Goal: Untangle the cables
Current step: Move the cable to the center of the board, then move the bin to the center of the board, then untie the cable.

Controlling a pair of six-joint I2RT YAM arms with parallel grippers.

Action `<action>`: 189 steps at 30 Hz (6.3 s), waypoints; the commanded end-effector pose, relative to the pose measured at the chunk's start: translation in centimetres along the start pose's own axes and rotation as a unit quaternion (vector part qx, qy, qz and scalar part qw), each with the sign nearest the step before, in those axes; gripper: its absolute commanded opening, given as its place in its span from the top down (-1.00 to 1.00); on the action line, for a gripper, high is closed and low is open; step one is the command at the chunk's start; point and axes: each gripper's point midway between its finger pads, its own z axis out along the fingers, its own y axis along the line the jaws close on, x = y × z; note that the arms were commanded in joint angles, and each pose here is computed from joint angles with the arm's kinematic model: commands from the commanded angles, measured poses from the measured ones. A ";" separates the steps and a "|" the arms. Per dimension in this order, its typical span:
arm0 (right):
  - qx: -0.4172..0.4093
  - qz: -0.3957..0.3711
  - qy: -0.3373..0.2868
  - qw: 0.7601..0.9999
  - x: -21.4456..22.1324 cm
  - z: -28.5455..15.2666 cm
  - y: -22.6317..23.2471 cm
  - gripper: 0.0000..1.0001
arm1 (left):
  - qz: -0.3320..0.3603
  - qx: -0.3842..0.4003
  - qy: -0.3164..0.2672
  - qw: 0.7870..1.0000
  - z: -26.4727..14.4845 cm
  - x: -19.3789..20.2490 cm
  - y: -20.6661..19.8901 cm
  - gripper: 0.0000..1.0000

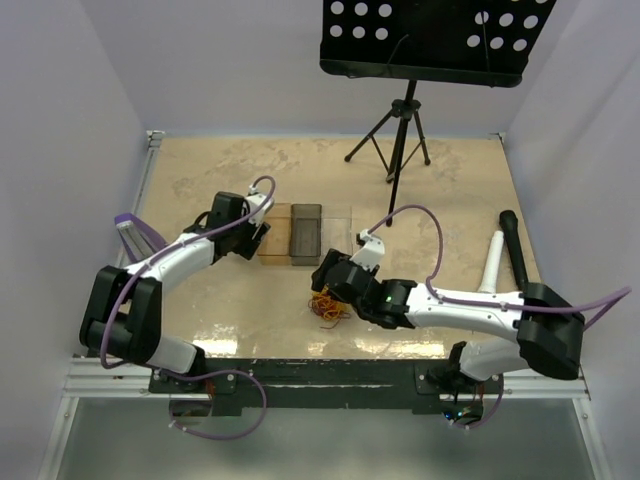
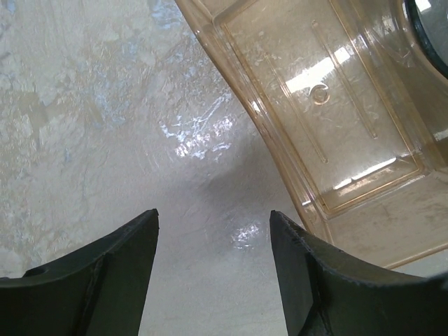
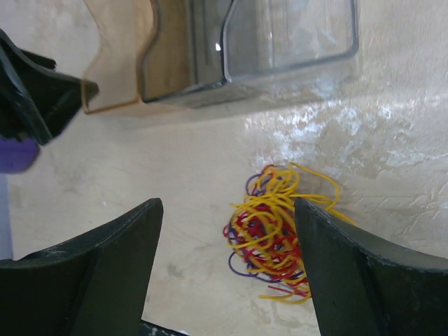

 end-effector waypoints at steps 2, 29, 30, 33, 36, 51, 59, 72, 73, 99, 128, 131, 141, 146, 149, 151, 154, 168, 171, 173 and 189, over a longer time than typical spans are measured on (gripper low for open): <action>0.035 -0.002 -0.078 0.996 -6.0 -1.2 -0.2 -0.61 | 0.006 -0.018 -0.033 0.999 -2.1 -2.4 1.5 -0.44; 0.179 -0.085 -0.106 0.974 -10.3 8.5 -5.9 -0.31 | -0.028 0.121 -0.060 0.990 -6.5 -5.0 -0.6 -0.89; 0.180 -0.081 -0.106 0.975 -10.2 8.4 -6.1 -0.28 | -0.030 0.121 -0.061 0.990 -6.6 -5.1 -0.5 -0.89; 0.182 -0.076 -0.104 0.975 -9.8 7.9 -6.9 -0.23 | -0.028 0.120 -0.059 0.991 -6.5 -5.2 -0.8 -0.89; 0.186 -0.074 -0.100 0.975 -9.3 7.4 -7.8 -0.23 | -0.018 0.121 -0.057 0.991 -6.7 -5.5 -1.6 -0.93; 0.194 -0.028 -0.098 0.976 -8.6 4.1 -10.7 -0.16 | 0.069 0.207 -0.107 0.970 -11.8 -8.2 -6.6 -0.97; 0.156 -0.022 -0.116 0.981 -10.8 1.2 -7.8 -0.45 | 0.165 0.296 -0.102 0.935 -14.1 -5.9 -12.4 -0.97; 0.059 -0.071 0.082 0.992 10.8 -6.6 -1.6 -0.31 | 0.170 0.315 -0.104 0.928 -13.9 -5.3 -13.4 -0.92; 0.057 -0.076 0.088 0.992 11.7 -6.7 -1.4 -0.30 | 0.170 0.315 -0.102 0.928 -13.9 -5.2 -13.4 -0.92; 0.093 -0.002 0.054 0.994 10.7 -3.7 -4.0 -0.10 | 0.158 0.315 -0.102 0.930 -13.7 -4.9 -13.6 -0.92; 0.155 -0.043 0.022 0.987 10.2 -1.1 -6.5 0.73 | 0.161 0.301 -0.100 0.935 -13.5 -4.7 -13.1 -0.93; 0.140 -0.056 0.031 0.988 10.9 -2.1 -5.3 0.94 | 0.158 0.299 -0.100 0.936 -13.5 -4.8 -13.1 -0.93; -0.009 -0.010 0.056 0.998 7.7 -7.6 3.3 1.00 | 0.155 0.313 -0.112 0.930 -14.2 -5.6 -13.4 -0.94; -0.063 0.002 0.031 0.998 3.5 -10.5 7.1 1.00 | 0.165 0.337 -0.124 0.919 -15.5 -6.5 -14.0 -0.96; -0.073 0.000 0.009 0.997 1.5 -11.3 8.5 1.00 | 0.179 0.351 -0.150 0.907 -17.1 -7.9 -14.2 -1.00; -0.074 0.001 -0.001 0.997 0.4 -11.6 9.0 1.00 | 0.187 0.371 -0.167 0.894 -18.3 -8.3 -14.7 -1.00; -0.082 0.005 -0.011 0.997 -0.9 -11.8 9.7 1.00 | 0.206 0.407 -0.202 0.867 -20.1 -8.4 -15.8 -1.00; -0.138 0.021 -0.037 0.990 -5.9 -12.9 13.5 1.00 | 0.206 0.544 -0.292 0.759 -23.7 -6.1 -20.2 -1.00; -0.144 0.025 -0.040 0.988 -6.4 -13.2 14.3 1.00 | 0.183 0.549 -0.294 0.761 -23.1 -7.0 -20.3 -1.00; -0.149 0.028 -0.042 0.988 -6.7 -13.4 14.6 1.00 | 0.173 0.557 -0.293 0.757 -23.1 -7.3 -20.5 -1.00; -0.212 0.030 -0.023 0.976 -6.9 -14.7 19.1 1.00 | 0.109 0.602 -0.286 0.737 -23.4 -7.5 -21.4 -0.25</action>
